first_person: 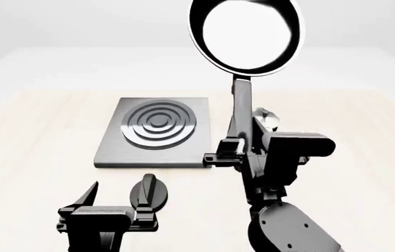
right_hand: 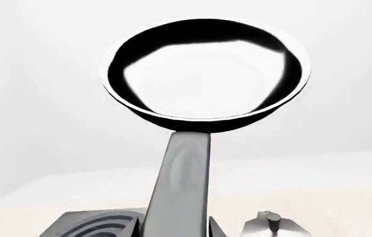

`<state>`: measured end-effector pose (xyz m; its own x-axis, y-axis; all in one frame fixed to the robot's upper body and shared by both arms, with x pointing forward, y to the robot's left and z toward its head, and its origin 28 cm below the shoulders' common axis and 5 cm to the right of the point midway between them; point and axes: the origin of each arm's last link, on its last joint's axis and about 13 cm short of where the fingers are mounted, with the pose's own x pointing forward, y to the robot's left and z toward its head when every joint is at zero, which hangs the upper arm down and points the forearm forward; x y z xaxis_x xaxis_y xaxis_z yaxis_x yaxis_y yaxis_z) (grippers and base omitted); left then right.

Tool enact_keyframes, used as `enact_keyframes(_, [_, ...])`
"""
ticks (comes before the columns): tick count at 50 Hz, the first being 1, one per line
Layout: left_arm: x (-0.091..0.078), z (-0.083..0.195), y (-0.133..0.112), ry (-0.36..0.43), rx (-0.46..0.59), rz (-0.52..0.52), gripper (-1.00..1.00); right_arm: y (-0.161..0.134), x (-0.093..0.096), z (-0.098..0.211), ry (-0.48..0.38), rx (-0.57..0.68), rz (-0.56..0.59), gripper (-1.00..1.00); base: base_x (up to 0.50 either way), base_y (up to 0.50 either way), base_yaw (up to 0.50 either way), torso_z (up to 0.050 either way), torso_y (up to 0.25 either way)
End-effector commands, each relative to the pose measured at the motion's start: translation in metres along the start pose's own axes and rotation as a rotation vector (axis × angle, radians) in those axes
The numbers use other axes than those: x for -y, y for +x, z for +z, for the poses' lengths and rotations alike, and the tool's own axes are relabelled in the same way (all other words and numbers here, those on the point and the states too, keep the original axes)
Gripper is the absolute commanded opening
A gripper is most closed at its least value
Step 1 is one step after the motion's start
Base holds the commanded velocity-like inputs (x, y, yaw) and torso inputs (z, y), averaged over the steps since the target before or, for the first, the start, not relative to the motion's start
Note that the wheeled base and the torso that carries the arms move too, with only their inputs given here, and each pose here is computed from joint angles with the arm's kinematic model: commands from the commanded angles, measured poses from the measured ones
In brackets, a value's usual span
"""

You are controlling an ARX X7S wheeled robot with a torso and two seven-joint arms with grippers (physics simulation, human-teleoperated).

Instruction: Put the frying pan on the stove.

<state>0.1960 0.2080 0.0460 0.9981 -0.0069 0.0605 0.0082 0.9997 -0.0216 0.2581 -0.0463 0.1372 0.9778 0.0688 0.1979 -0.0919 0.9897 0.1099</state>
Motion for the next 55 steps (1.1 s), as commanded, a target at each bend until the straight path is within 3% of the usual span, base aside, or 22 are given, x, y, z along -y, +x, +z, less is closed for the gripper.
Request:
enact_keyframes(1, [0.000,0.000,0.000,0.001,0.002,-0.001,1.00,0.004,0.001,0.012,-0.083,0.046,0.126,-1.00,0.00,0.00,0.00,0.000,0.000])
enact_keyframes(28, [-0.001,0.003,-0.001,0.002,0.011,0.007,1.00,0.017,0.010,0.014,-0.141,-0.095,0.300,-1.00,0.00,0.00,0.00,0.000,0.002])
enact_keyframes(44, [0.000,0.003,-0.001,0.005,0.013,0.005,1.00,0.035,0.016,0.007,-0.218,-0.178,0.333,-1.00,0.00,0.00,0.00,0.001,0.002])
enact_keyframes(55, [0.000,0.002,-0.002,0.008,0.013,0.004,1.00,0.047,0.017,0.007,-0.210,-0.244,0.376,-1.00,0.00,0.00,0.00,0.000,0.003])
